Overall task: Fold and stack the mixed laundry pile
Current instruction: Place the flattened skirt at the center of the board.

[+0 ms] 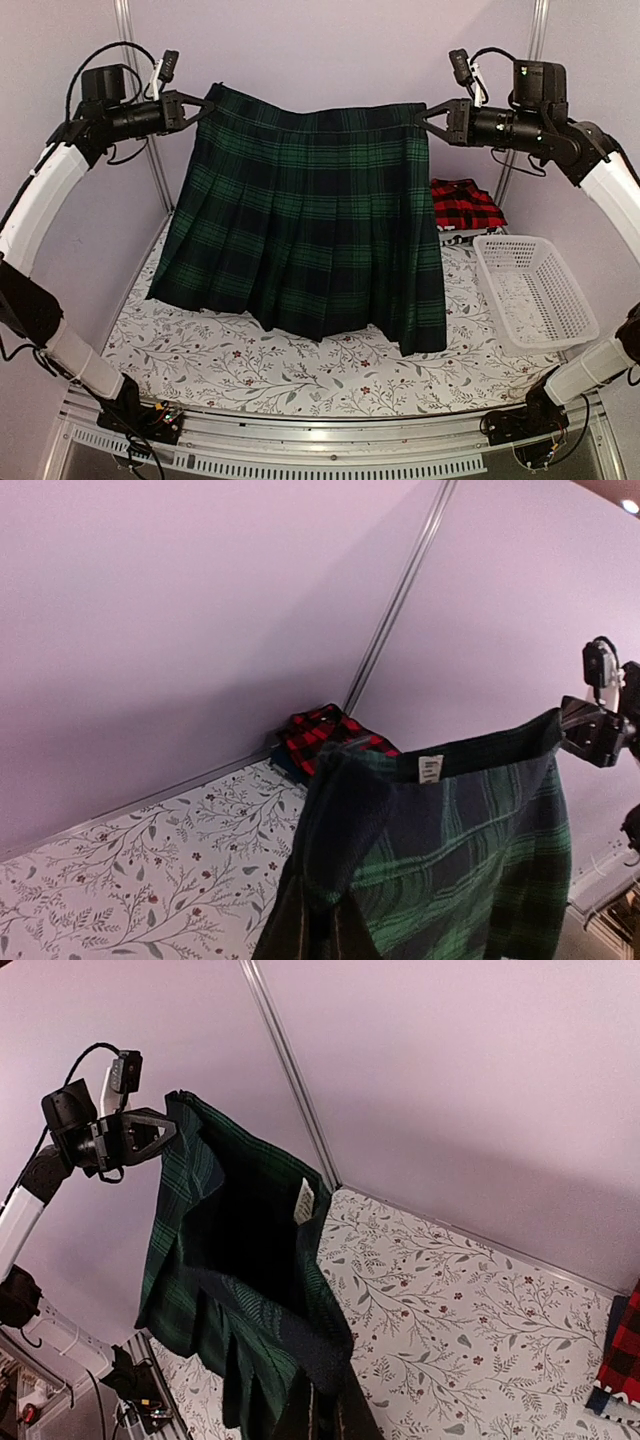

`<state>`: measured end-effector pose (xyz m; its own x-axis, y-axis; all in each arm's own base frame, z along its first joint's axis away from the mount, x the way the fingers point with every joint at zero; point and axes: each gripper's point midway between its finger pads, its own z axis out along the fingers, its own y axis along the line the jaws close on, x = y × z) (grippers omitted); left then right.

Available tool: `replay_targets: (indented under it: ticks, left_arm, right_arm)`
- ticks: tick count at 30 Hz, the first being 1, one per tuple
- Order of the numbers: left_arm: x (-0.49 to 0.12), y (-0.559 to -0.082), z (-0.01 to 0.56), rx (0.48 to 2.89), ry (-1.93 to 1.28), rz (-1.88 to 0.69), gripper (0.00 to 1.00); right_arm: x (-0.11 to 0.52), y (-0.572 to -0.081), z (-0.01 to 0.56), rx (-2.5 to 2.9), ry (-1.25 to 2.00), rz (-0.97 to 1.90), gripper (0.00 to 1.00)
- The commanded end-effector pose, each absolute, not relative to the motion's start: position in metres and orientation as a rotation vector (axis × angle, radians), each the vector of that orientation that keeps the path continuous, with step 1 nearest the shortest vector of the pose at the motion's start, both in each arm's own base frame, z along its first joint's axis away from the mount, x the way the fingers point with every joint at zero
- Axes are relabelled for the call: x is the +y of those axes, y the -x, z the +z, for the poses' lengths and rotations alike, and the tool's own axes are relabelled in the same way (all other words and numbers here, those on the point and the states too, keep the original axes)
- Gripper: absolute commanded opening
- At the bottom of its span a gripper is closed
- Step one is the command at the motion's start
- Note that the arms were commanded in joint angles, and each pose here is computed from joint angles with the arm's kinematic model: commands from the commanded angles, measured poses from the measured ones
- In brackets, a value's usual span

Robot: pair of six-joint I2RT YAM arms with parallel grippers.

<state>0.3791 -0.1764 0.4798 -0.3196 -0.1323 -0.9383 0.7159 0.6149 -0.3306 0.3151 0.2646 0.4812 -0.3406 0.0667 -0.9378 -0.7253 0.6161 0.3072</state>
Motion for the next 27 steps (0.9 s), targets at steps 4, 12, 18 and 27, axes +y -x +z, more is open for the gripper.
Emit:
replay_targets:
  ticks: [4, 12, 18, 27]
  left_arm:
    - [-0.178, -0.515, 0.352, 2.059, -0.295, -0.873, 0.00]
    - [-0.178, -0.587, 0.263, 2.238, -0.125, -0.754, 1.00]
    - [-0.184, -0.527, 0.218, 2.387, -0.179, -0.616, 1.00]
    - [-0.219, -0.414, 0.163, 2.451, -0.161, -0.808, 1.00]
  right_arm:
    - [0.205, -0.437, 0.322, 2.161, 0.118, 0.779, 0.00]
    - [0.195, -0.470, 0.156, 2.544, -0.053, 0.712, 0.68]
    - [0.212, -0.472, 0.166, 2.464, 0.124, 0.736, 0.66]
    - [0.264, -0.457, 0.085, 2.634, 0.413, 0.844, 0.58]
